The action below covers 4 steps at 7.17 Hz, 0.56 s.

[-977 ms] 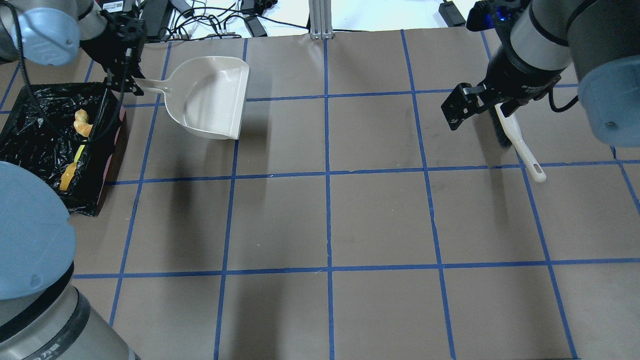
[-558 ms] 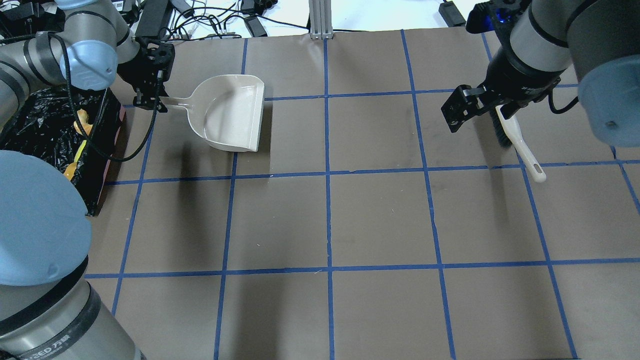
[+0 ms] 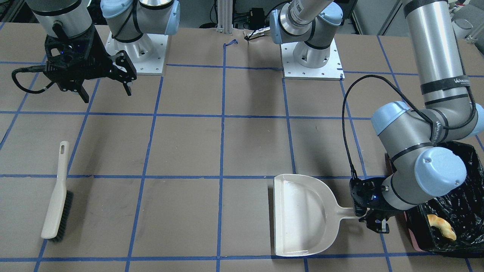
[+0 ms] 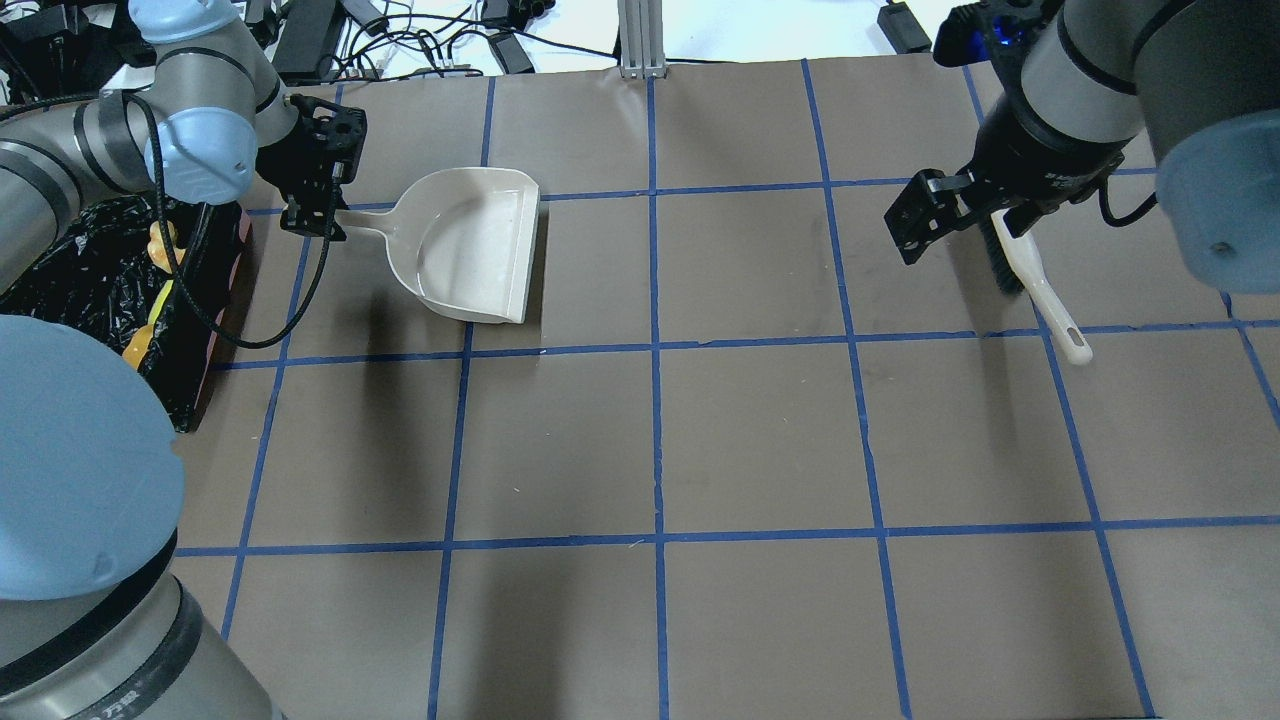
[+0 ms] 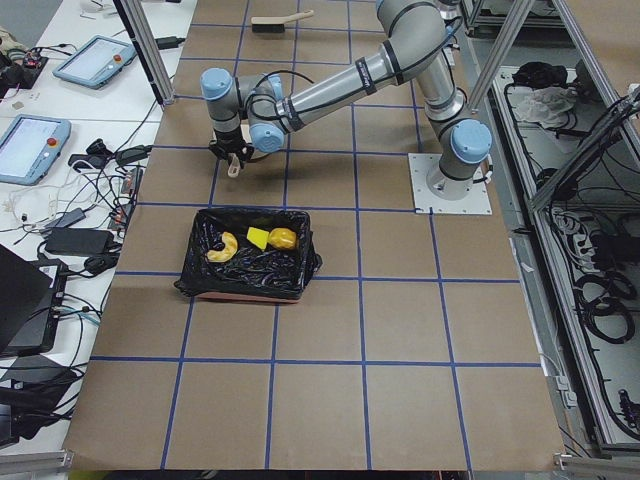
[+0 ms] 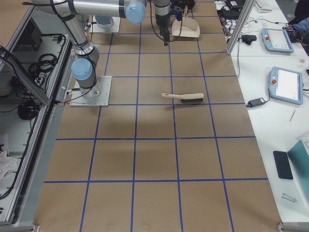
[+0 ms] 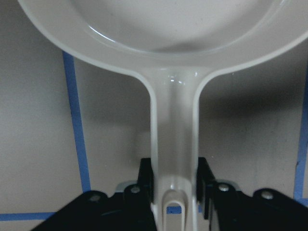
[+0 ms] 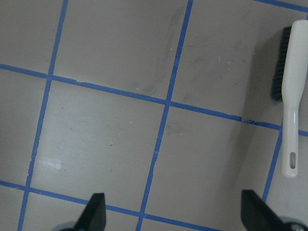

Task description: Sweep and dump trash into bin

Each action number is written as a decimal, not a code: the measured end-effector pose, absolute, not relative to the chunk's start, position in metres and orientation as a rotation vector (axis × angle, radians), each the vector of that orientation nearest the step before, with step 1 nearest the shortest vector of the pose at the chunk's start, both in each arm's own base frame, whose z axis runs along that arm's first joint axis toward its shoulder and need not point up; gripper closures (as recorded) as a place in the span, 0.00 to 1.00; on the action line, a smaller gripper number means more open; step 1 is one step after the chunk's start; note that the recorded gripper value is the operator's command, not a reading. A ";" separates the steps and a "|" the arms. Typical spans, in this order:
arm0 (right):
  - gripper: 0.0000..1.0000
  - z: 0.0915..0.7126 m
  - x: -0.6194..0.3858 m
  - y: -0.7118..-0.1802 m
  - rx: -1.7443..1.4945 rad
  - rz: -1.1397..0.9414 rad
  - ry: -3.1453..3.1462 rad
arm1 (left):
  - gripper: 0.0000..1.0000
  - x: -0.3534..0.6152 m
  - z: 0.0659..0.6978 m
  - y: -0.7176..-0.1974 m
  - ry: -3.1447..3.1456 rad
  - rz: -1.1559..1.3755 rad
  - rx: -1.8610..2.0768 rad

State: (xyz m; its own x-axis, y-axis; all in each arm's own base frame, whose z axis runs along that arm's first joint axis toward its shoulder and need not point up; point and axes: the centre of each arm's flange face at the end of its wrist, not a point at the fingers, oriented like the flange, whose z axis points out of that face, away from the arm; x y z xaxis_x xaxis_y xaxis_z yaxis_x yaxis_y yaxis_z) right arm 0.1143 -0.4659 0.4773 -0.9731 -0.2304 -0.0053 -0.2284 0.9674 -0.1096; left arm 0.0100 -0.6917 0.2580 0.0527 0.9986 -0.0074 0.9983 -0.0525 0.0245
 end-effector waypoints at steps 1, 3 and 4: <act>0.00 0.477 0.114 -0.466 -0.361 -0.170 3.099 | 1.00 0.010 0.255 -0.690 2.131 0.029 2.271; 0.00 0.477 0.114 -0.466 -0.361 -0.169 3.098 | 0.45 0.010 0.250 -0.689 2.122 0.036 2.277; 0.00 0.477 0.114 -0.466 -0.361 -0.170 3.098 | 0.22 0.010 0.250 -0.689 2.120 0.035 2.278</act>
